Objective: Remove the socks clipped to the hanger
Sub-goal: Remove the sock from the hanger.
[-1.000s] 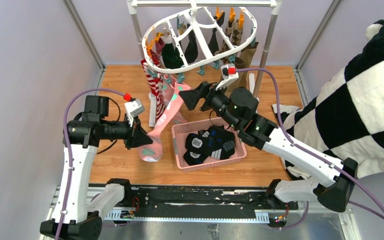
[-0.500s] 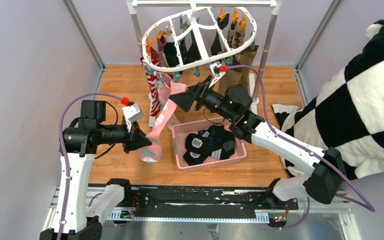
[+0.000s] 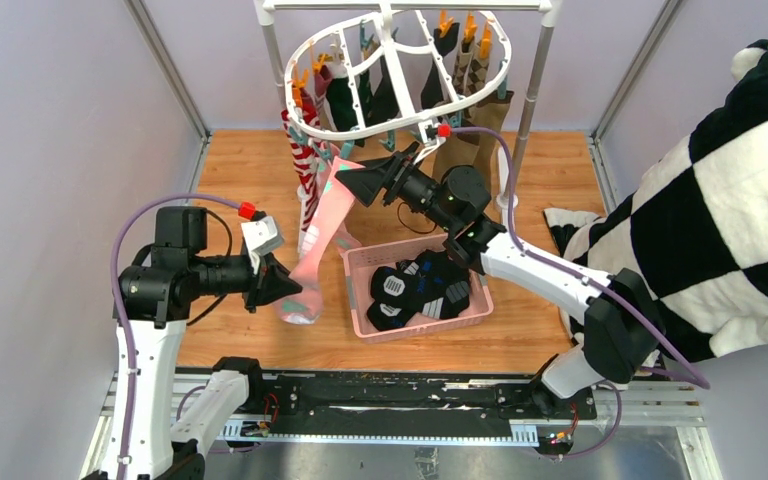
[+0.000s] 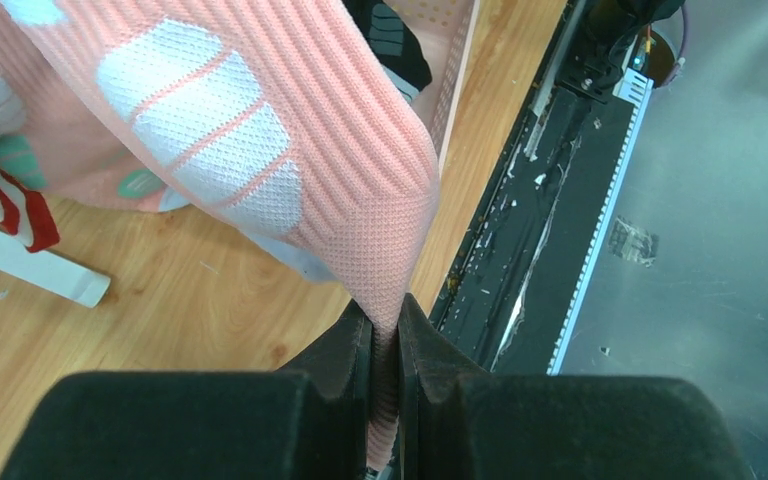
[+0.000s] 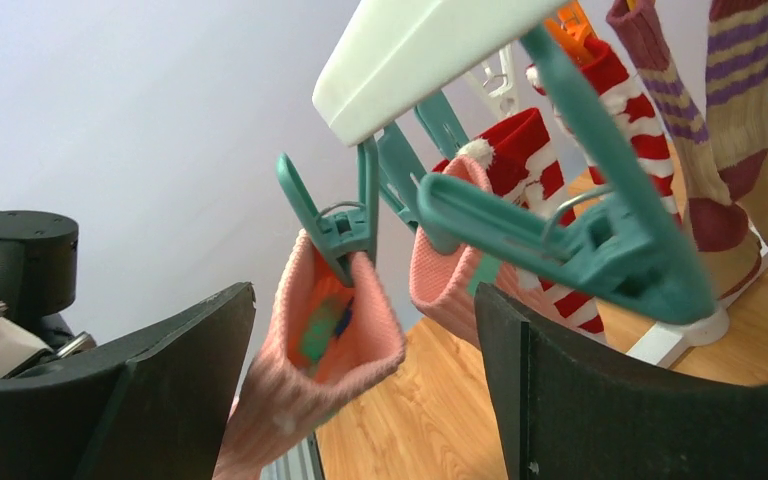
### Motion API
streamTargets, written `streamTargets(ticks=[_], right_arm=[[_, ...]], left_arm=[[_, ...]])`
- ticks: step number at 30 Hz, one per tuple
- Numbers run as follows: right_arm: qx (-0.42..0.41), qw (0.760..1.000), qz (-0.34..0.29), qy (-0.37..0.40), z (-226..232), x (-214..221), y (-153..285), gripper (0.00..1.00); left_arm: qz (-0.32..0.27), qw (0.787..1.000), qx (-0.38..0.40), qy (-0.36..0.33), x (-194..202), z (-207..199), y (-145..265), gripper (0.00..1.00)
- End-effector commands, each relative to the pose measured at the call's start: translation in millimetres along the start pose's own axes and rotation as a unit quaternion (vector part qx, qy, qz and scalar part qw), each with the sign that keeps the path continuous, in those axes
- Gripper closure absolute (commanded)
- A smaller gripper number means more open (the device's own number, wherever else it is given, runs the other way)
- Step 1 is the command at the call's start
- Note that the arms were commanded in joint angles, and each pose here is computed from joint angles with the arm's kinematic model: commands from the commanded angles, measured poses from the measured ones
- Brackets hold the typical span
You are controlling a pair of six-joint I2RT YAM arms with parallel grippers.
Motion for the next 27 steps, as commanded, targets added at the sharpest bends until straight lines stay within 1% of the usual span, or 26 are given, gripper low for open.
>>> streamTargets(ticks=[1,10,21,27], right_arm=[[-0.026,0.999,-0.037,-0.009,-2.0,-16.1,-11.6,0.15],[-0.048,0.997,-0.062,-0.028,-3.3,-22.9,-27.4,0.19],[-0.027,0.991,-0.119,-0.064,-4.5,-30.4,-29.4,0.3],[-0.033,0.988,-0.124,-0.082,-1.0,-33.4,-32.9,0.39]], left_arm=[[-0.007,1.0,0.007,-0.011,-2.1,-1.4,0.0,0.98],[-0.005,1.0,0.001,-0.012,-3.6,-1.9,1.7,0.98],[0.002,1.0,-0.002,-0.009,-1.9,-0.1,1.2,0.97],[0.009,1.0,-0.011,-0.016,-1.1,-0.2,2.6,0.97]])
Point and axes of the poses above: each gripper's point midway between its finger pads, its own y axis back along the fingers, its own z axis along the line the jaws close on, x = y × z, the point moved 10 cm from there along y, back along the fingers, and after that the axes turned 11 degrees about -y, right-handed, at the moved point
